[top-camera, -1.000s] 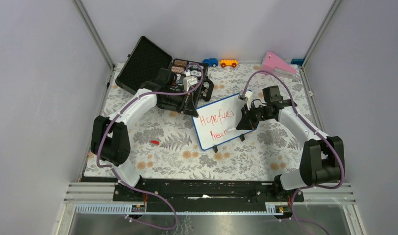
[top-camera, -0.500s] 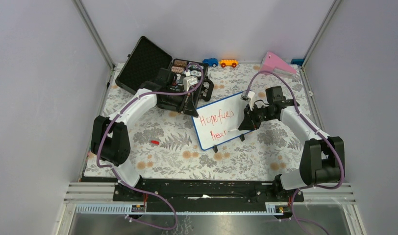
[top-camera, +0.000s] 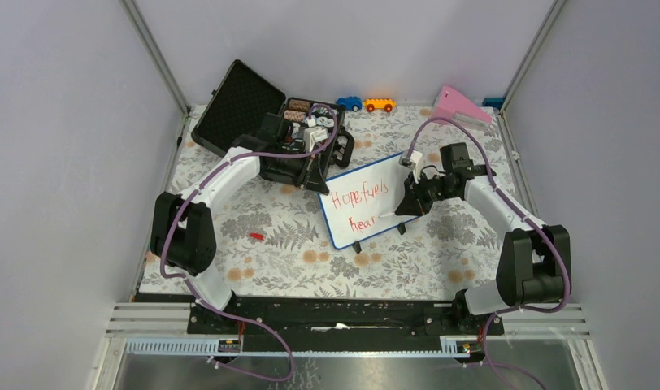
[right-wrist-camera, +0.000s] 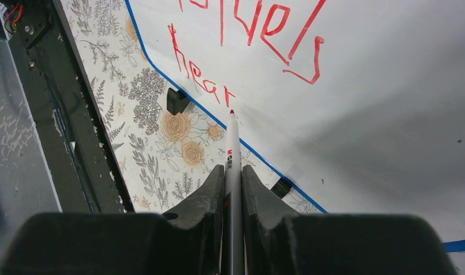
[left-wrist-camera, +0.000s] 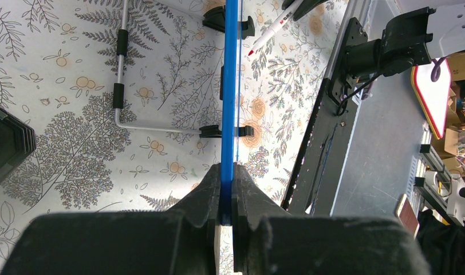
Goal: Write a sentence on the whiteboard
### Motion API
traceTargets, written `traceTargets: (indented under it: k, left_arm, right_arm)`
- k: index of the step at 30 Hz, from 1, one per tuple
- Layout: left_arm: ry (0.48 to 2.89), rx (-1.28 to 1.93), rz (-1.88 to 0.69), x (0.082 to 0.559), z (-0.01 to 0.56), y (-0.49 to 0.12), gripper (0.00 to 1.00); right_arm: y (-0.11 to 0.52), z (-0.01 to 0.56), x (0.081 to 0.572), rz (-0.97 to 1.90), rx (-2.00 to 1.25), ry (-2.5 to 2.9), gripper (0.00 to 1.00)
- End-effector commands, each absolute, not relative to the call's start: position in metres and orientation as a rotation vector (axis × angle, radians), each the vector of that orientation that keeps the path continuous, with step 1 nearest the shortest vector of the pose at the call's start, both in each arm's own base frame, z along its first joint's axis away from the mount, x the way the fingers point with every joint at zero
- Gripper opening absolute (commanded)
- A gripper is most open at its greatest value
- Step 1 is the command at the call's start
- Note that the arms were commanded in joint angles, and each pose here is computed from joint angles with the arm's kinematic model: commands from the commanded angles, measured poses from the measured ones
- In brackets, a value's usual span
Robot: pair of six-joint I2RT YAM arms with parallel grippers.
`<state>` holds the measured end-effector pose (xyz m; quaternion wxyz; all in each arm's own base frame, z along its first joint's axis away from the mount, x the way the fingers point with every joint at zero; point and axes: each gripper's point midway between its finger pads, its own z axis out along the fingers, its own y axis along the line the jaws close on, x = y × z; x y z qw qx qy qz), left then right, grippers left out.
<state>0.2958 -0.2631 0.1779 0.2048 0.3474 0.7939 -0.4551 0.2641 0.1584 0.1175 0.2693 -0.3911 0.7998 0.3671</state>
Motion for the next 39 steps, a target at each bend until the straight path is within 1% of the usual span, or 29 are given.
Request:
traceTargets:
  k: [1, 14, 28, 35, 39]
  left_arm:
    - [2.181, 1.031, -1.223, 0.292, 0.178, -0.266, 0.0]
    - [2.178, 1.033, -1.221, 0.292, 0.179, -0.266, 0.0]
    - [2.181, 1.033, -1.228, 0.291, 0.177, -0.267, 0.0]
    - [2.18, 1.032, -1.229, 0.292, 0.178, -0.267, 0.0]
    - [2.18, 1.032, -1.226, 0.292, 0.178, -0.267, 0.0]
  right_arm:
    - [0.163, 0.12, 0.273, 0.972, -1.065, 2.129, 0.0]
    - [0.167, 0.112, 0.278, 0.934, -1.078, 2.153, 0.0]
    - [0.147, 0.118, 0.293, 0.854, -1.027, 2.167, 0.0]
    - [0.146, 0.122, 0.291, 0.872, -1.026, 2.157, 0.0]
    - [0.155, 0.134, 0.279, 0.967, -1.054, 2.112, 0.0]
